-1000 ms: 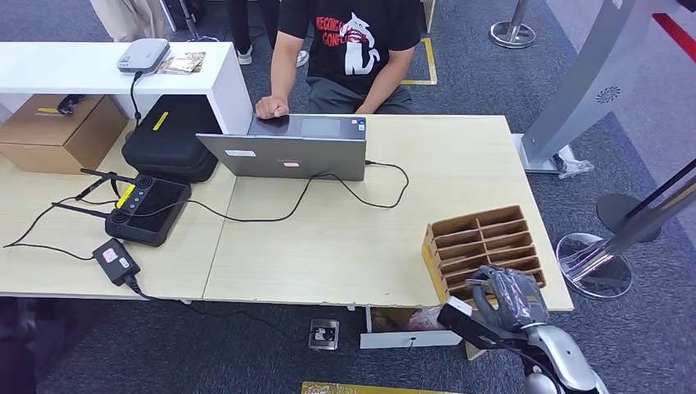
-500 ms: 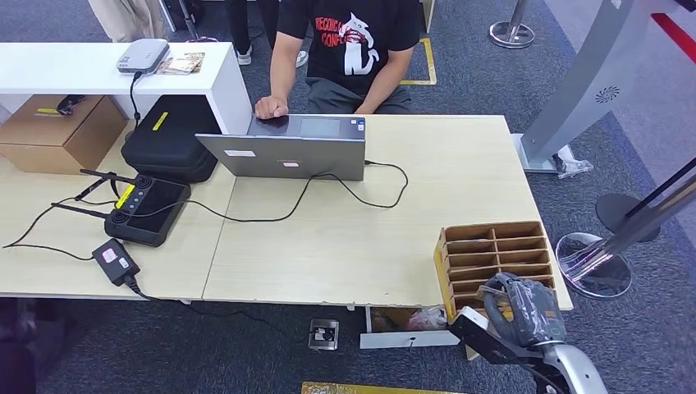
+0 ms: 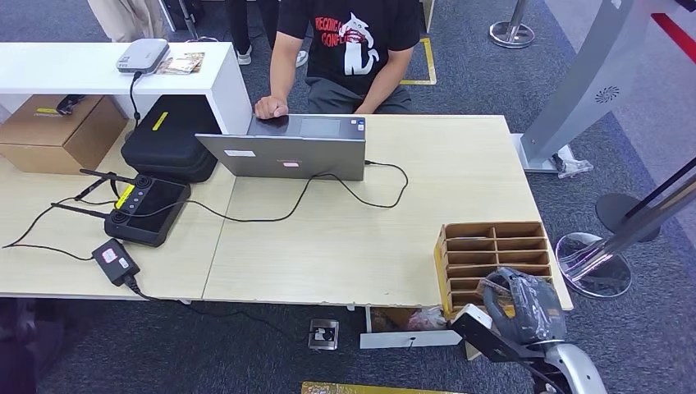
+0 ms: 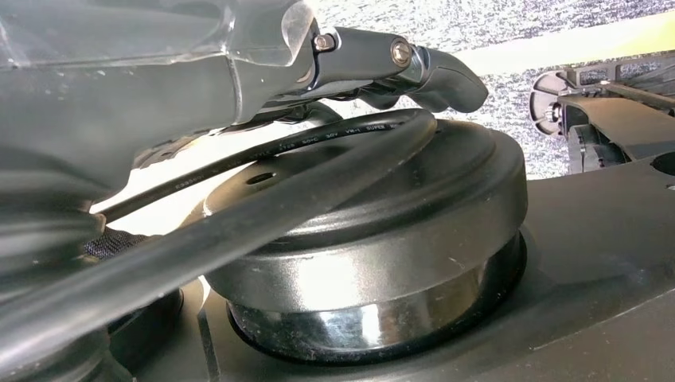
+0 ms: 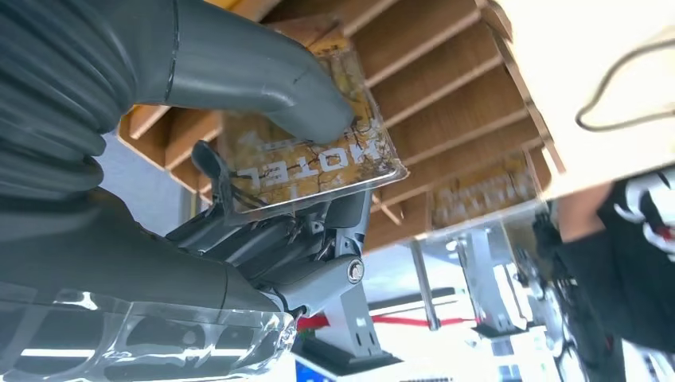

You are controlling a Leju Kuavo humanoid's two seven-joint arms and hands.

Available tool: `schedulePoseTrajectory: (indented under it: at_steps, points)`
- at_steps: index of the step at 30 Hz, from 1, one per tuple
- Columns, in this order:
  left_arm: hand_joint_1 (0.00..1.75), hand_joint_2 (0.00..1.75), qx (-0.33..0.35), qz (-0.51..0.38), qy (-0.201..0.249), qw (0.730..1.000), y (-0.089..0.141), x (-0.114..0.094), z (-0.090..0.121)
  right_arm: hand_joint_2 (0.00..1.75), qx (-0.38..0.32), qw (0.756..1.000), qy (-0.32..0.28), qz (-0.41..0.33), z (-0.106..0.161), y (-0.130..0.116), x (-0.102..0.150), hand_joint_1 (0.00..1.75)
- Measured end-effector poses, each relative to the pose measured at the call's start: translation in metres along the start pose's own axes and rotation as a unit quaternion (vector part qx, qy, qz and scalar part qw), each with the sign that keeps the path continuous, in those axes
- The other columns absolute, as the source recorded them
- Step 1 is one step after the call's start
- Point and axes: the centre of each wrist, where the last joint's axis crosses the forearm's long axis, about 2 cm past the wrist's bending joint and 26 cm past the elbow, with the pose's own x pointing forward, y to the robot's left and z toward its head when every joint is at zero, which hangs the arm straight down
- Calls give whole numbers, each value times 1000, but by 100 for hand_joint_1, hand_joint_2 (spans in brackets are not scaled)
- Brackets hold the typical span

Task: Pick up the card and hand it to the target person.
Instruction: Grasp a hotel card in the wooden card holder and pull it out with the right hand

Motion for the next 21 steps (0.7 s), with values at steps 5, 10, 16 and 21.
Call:
schedulePoseTrajectory:
  at_steps: [5, 10, 16, 21]
  points:
    - [0, 175, 0, -1, 0, 1000, 0, 0, 0, 175, -33, 999, -17, -10, -5, -4, 0, 175]
    - [0, 175, 0, -2, -1, 1000, 0, 1, 0, 175, -83, 995, -38, -30, -22, -13, 0, 175]
    - [0, 175, 0, -3, -1, 1000, 0, 1, 0, 175, -130, 988, -58, -59, -58, -31, -4, 175]
    - [0, 175, -1, -1, -3, 1000, 0, 1, 0, 175, -133, 985, -75, -79, -89, -40, -5, 175]
